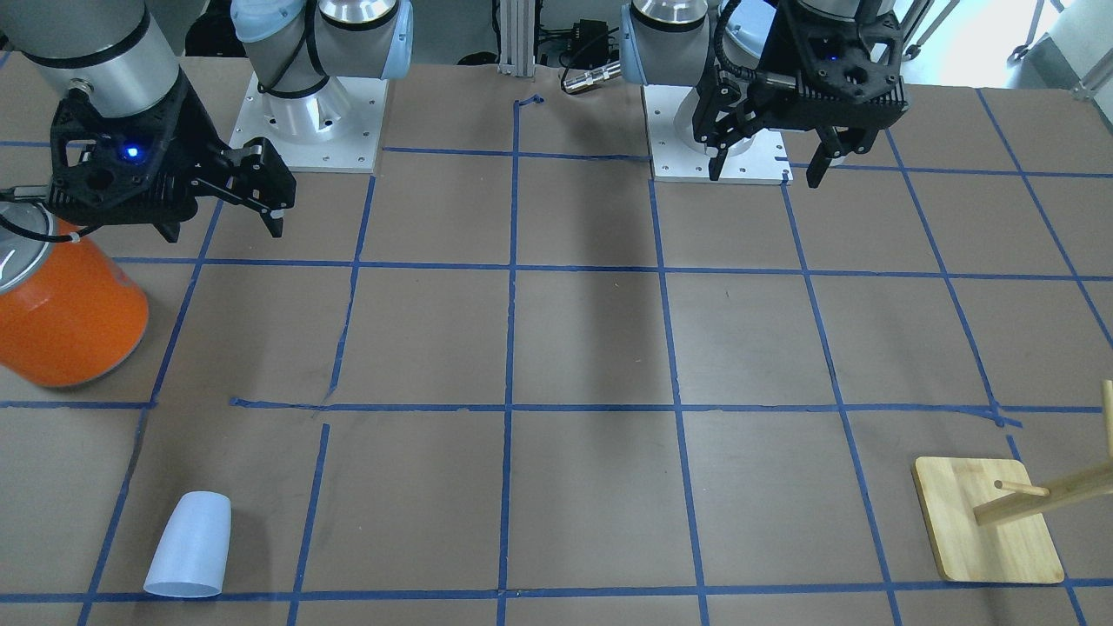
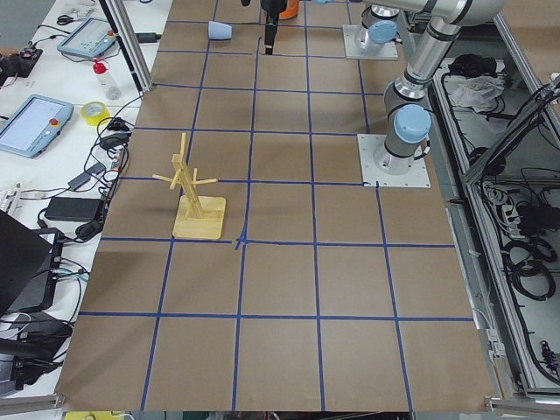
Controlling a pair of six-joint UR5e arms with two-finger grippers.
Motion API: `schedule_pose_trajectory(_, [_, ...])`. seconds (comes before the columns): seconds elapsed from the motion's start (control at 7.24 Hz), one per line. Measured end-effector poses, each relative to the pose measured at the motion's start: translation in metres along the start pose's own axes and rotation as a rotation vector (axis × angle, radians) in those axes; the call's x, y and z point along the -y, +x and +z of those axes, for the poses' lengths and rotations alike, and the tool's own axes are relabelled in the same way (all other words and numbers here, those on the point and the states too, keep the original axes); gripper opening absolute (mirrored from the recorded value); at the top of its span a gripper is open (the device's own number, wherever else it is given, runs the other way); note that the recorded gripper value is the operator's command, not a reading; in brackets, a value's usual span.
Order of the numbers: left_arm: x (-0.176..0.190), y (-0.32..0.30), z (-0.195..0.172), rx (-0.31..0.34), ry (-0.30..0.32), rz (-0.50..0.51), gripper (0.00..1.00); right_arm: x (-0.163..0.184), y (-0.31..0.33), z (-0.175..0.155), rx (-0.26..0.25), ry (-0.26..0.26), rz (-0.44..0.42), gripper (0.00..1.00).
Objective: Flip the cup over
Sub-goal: 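Lower the right gripper over the upside-down white cup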
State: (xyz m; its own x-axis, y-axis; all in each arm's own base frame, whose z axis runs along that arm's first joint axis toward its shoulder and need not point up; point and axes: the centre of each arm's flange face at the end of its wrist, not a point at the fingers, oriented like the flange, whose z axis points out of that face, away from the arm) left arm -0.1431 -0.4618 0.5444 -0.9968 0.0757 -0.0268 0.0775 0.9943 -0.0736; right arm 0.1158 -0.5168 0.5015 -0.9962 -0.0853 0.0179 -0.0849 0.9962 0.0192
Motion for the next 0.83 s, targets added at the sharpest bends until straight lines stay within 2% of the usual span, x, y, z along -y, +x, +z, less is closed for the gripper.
schedule_pose_trajectory(0.41, [-0.0008,0.0003,0.0017,-0.002,-0.004,-0.007,1.0,0.0006,0.0025,0.0043,-0.022,-0.003,0.001,1.0])
schedule_pose_trajectory(0.83, [0.0013,0.0037,0.0047,-0.039,-0.007,-0.011,1.0,0.0055,0.0054,0.002,-0.027,0.034,0.007,1.0])
